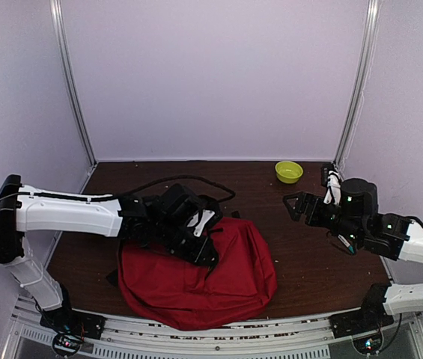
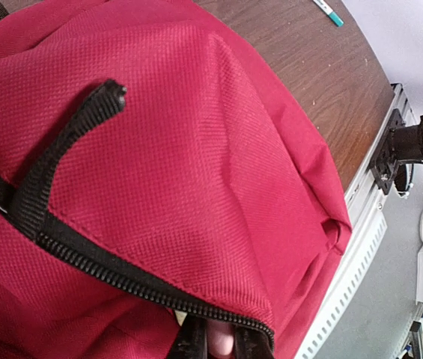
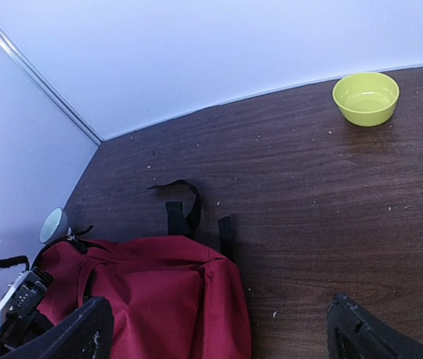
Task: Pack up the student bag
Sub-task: Place the pen in the lower front pocket of the bag.
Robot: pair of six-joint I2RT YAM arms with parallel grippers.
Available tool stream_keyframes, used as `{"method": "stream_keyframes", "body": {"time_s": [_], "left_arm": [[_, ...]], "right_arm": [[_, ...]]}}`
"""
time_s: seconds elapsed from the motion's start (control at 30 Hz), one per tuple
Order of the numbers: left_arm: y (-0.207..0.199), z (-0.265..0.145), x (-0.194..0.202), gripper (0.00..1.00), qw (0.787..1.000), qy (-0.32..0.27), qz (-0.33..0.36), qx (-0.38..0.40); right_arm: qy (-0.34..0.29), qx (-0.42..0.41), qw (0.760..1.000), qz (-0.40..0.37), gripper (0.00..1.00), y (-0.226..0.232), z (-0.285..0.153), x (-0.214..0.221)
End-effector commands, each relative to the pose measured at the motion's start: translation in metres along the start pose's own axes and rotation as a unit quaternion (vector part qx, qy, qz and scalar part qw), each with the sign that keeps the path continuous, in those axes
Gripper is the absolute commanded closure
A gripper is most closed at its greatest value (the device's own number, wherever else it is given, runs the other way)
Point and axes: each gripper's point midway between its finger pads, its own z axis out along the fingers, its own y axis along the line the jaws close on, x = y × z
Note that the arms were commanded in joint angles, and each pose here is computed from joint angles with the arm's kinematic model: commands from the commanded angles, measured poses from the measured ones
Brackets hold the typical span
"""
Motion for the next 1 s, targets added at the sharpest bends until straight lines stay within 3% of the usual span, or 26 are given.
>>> {"method": "stream_keyframes", "body": {"time_s": [0.0, 0.6, 0.97], "left_arm": [[-0.032, -0.013, -0.026, 0.94, 0.995, -0.057, 0.046, 0.065], [-0.029, -0.027, -0.024, 0.65, 0.995, -0.07, 0.049, 0.056], [-0.02, -0.041, -0.016, 0.61, 0.994, -0.086, 0.053, 0.038]], "right_arm": [[-0.003, -0.001, 1.0, 0.004, 0.0, -0.001, -0.002, -0.002], [-0.005, -0.007, 1.0, 0.008, 0.0, 0.003, -0.005, -0.007], [-0.009, 0.021, 1.0, -0.015, 0.0, -0.004, -0.009, -0.014]]}}
